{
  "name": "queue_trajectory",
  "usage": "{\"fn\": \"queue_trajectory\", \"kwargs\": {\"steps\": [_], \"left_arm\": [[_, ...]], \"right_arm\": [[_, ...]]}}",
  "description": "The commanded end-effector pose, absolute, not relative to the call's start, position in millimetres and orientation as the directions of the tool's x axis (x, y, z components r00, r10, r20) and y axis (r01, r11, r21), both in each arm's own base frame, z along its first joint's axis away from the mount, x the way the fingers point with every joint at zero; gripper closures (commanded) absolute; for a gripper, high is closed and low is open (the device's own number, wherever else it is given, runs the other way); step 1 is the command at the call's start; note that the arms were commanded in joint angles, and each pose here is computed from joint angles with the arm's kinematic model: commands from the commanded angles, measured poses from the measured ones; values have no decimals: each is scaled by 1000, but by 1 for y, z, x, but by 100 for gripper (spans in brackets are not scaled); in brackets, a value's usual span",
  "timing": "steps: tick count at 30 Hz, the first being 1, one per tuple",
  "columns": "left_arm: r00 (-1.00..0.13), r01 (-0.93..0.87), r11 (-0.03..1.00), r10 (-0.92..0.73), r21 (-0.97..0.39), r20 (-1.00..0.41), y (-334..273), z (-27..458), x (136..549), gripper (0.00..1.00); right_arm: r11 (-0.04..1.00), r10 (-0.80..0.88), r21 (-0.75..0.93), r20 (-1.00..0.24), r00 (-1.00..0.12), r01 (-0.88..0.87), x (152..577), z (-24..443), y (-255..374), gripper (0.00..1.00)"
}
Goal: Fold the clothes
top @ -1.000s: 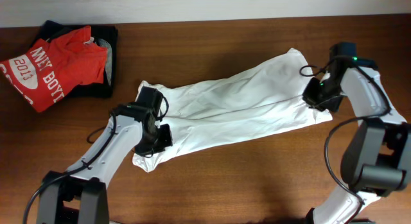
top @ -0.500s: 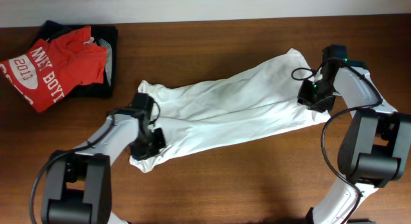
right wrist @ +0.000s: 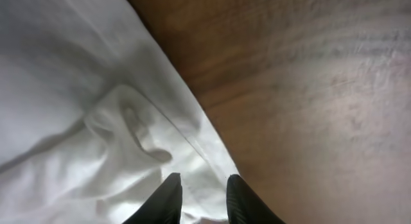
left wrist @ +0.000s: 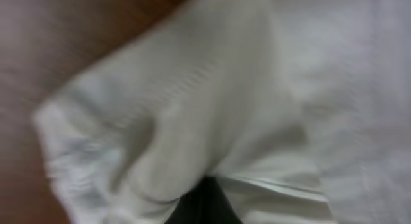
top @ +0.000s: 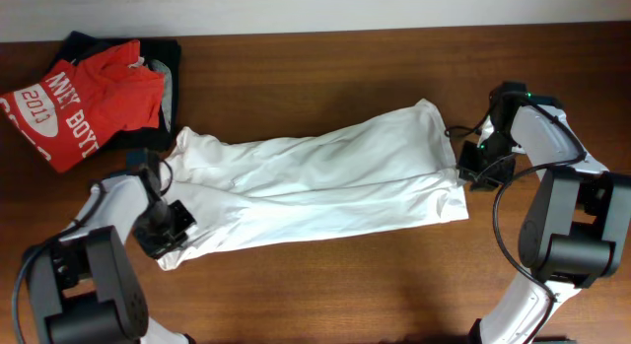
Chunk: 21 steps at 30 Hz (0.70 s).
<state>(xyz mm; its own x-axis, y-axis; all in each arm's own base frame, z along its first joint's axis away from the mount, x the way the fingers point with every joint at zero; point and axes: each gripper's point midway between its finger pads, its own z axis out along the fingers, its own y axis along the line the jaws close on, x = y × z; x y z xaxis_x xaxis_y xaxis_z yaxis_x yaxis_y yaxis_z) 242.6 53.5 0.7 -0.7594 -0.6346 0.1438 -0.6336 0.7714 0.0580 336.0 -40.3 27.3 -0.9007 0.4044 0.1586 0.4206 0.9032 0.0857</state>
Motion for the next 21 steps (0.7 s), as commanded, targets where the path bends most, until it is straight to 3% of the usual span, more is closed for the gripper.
{"fn": "queue_trajectory", "kwargs": {"steps": [1, 4, 6, 8, 14, 16, 21], "left_arm": [[-756, -642, 763, -647, 75, 99, 75, 17, 259, 99], [-774, -624, 779, -627, 64, 89, 77, 23, 266, 99], [-775, -621, 781, -624, 66, 95, 76, 24, 264, 99], [-775, -621, 781, -624, 67, 98, 76, 24, 263, 99], [-787, -603, 795, -606, 70, 111, 75, 24, 261, 99], [-787, -603, 795, -607, 70, 111, 75, 24, 260, 99], [-787, -603, 795, -607, 70, 111, 75, 24, 260, 99]], "right_arm": [[906, 367, 143, 202, -908, 398, 331, 27, -26, 72], [891, 249, 327, 225, -942, 314, 330, 36, 3, 59], [890, 239, 337, 228, -944, 307, 329, 37, 5, 53], [900, 222, 333, 205, -953, 281, 333, 36, 2, 35], [909, 227, 329, 127, -966, 257, 347, 22, -2, 22], [909, 228, 331, 111, -967, 252, 350, 20, -3, 30], [911, 229, 333, 81, -970, 243, 357, 19, -4, 69]]}}
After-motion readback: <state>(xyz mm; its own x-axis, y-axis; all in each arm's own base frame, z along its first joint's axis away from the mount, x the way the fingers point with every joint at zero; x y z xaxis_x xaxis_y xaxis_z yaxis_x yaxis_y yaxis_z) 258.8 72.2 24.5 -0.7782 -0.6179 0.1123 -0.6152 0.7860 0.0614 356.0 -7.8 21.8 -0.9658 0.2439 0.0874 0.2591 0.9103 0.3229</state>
